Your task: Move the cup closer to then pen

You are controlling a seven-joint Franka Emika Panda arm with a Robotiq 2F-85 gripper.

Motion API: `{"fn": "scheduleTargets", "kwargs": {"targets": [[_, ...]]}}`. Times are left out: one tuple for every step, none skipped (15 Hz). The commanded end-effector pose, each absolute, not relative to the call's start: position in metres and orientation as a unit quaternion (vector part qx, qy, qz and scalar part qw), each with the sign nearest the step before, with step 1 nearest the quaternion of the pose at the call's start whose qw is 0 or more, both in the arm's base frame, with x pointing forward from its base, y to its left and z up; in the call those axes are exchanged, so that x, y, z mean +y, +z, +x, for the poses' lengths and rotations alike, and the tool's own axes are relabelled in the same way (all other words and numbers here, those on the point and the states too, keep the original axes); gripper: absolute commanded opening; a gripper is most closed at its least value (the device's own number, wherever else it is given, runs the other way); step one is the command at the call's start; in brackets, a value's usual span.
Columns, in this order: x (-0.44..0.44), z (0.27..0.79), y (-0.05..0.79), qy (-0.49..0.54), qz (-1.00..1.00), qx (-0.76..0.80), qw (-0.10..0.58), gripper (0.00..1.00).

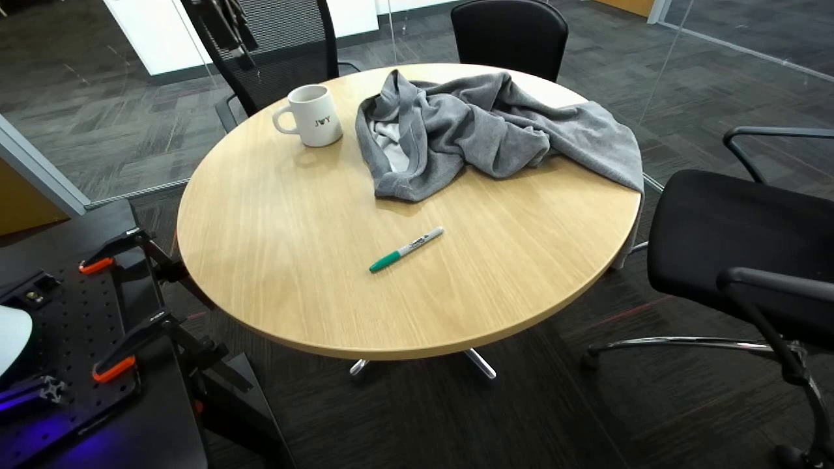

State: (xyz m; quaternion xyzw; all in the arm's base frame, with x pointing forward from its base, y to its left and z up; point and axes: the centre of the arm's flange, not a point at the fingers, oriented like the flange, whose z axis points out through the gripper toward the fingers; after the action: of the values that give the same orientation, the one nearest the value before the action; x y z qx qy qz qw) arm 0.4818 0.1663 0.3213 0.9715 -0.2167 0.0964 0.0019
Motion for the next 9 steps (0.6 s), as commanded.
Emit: {"fn": "scheduleTargets", "kwargs": {"targets": [[0.178,0.518,0.302,0.08,0.973,-0.215,0.001,1.0],[0.179,0.522,0.296,0.077,0.974,-0.214,-0.001,1.0],[0.18,0.526,0.29,0.073,0.974,-0.214,-0.002,1.0],[0.182,0.529,0.285,0.069,0.974,-0.215,0.0,1.0],[0.183,0.531,0.279,0.067,0.974,-0.215,0.001,1.0],[0.184,0.533,0.273,0.066,0.975,-0.214,0.003,1.0],[0.184,0.535,0.266,0.069,0.974,-0.214,0.009,1.0],[0.184,0.537,0.261,0.069,0.975,-0.212,0.01,1.0],[0.184,0.539,0.254,0.07,0.975,-0.211,0.01,1.0]]}}
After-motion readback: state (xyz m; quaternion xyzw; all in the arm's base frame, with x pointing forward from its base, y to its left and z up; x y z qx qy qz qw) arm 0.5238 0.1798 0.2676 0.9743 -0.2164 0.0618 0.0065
